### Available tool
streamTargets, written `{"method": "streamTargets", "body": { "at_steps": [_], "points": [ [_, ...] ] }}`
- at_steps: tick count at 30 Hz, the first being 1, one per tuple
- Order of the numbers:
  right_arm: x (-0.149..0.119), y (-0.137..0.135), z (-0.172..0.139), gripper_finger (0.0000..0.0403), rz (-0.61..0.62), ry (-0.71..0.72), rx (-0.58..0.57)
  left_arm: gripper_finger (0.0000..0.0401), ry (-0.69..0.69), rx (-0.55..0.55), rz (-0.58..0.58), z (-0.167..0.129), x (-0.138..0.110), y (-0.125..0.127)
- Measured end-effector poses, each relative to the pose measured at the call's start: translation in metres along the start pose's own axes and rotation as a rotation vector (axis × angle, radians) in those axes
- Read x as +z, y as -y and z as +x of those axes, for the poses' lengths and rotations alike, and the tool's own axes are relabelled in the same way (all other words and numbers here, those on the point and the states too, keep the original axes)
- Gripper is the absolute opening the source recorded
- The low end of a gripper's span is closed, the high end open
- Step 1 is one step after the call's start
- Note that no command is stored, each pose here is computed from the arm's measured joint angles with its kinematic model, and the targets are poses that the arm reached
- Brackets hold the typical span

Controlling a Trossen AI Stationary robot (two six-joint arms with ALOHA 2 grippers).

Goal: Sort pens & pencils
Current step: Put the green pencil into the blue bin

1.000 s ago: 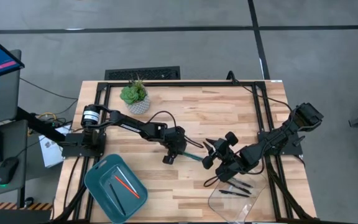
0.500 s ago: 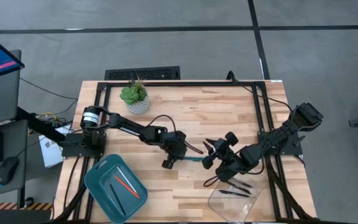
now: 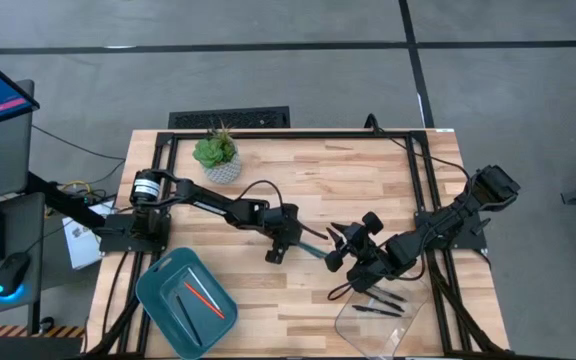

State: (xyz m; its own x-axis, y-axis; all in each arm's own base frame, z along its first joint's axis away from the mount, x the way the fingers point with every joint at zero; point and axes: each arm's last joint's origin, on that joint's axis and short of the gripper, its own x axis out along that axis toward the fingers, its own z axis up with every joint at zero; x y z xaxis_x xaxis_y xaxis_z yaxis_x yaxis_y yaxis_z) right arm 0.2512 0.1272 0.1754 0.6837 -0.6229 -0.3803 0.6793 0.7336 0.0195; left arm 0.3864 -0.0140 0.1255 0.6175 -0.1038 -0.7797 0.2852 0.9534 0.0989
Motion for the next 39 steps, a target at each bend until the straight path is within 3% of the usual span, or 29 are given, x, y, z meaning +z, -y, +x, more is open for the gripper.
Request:
{"method": "streamTargets", "body": {
  "at_steps": [6,16,39],
  "points": [
    [0.0,0.0,0.0,0.0107,-0.001,0.0,0.0,0.0083,0.017,-0.007,0.004,0.0,0.002,0.0],
    [0.0,0.0,0.0,0.0107,-0.001,0.0,0.0,0.0083,0.103,-0.068,0.016,-0.007,0.026,-0.003],
    [0.0,0.0,0.0,0.0107,-0.001,0.0,0.0,0.0083,0.013,0.024,0.068,-0.007,0.017,-0.015]
  ]
}}
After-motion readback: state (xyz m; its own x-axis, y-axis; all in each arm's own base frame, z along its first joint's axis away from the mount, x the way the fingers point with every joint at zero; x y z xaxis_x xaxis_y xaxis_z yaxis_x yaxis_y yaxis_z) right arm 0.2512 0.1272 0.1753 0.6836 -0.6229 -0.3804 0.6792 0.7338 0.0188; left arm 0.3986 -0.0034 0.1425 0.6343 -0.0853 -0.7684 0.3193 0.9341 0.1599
